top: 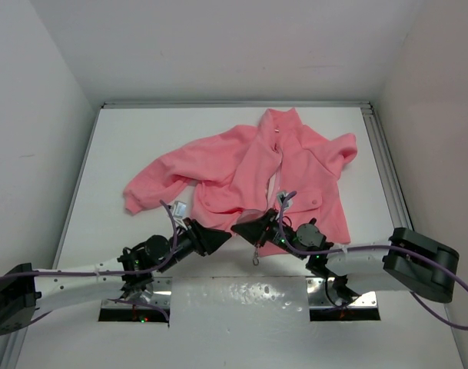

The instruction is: Zip up the jacket

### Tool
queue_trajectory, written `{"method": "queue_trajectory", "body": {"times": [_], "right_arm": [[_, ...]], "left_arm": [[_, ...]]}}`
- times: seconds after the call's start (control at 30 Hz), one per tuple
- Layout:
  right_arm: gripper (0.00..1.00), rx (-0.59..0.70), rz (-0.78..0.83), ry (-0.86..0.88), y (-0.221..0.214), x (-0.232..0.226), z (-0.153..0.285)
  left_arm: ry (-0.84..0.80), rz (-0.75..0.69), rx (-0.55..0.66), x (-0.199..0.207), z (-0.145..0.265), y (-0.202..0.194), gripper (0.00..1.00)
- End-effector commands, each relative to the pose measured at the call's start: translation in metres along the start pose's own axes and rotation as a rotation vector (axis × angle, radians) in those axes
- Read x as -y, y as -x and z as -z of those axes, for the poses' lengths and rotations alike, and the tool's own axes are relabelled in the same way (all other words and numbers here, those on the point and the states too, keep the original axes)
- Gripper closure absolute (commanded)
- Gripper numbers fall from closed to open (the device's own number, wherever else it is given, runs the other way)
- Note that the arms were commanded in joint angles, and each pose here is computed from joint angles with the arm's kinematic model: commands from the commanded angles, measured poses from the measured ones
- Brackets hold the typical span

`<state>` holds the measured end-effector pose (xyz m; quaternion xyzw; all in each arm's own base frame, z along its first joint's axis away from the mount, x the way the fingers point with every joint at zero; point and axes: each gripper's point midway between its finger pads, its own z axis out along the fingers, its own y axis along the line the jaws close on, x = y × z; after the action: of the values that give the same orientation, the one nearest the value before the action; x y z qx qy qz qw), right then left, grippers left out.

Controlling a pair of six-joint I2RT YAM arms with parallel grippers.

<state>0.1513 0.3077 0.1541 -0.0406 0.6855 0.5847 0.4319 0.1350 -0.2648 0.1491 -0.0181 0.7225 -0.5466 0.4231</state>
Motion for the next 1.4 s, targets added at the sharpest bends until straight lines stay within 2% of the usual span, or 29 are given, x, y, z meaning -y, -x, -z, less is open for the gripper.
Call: {"method": "queue_trajectory", "body": {"times": [0.0,0.1,0.27,0.5,0.77,1.07,1.13,1.17,1.23,1.37], "right_arm": [[1.00,0.065,0.009,0.115,0.020,-0.029,-0.006],[1.00,0.052,0.008,0.123,0.017,-0.030,-0.007],[1.00,0.042,0.017,0.123,0.014,-0.027,-0.005],[1.00,0.030,0.024,0.128,0.013,-0.026,-0.005],[1.00,-0.091,0.061,0.208,-0.002,-0.035,-0.004],[1.00,-0.145,0.093,0.195,-0.009,-0.030,-0.002],[1.00,-0.139,0.098,0.195,-0.007,-0.031,-0.002],[1.00,-0.141,0.097,0.190,-0.007,-0.030,-0.002],[1.00,-0.142,0.102,0.188,-0.006,-0.029,-0.002],[1.00,-0.159,0.111,0.156,-0.007,-0.024,-0.003]], "left_arm": [[-0.096,0.007,0.035,0.028,0.000,0.013,0.66],[-0.091,0.010,0.047,0.027,0.000,0.015,0.71],[-0.086,0.006,0.047,0.025,0.000,0.014,0.71],[-0.086,-0.005,0.044,0.025,-0.001,0.013,0.81],[-0.095,-0.031,0.033,0.027,-0.002,0.012,0.82],[-0.106,-0.057,0.005,0.031,-0.006,0.008,0.77],[-0.117,-0.067,0.001,0.034,-0.006,0.008,0.84],[-0.120,-0.070,0.000,0.035,-0.007,0.007,0.92],[-0.122,-0.075,-0.002,0.035,-0.007,0.007,0.98],[-0.111,-0.085,0.019,0.032,-0.007,0.011,1.00]]}}
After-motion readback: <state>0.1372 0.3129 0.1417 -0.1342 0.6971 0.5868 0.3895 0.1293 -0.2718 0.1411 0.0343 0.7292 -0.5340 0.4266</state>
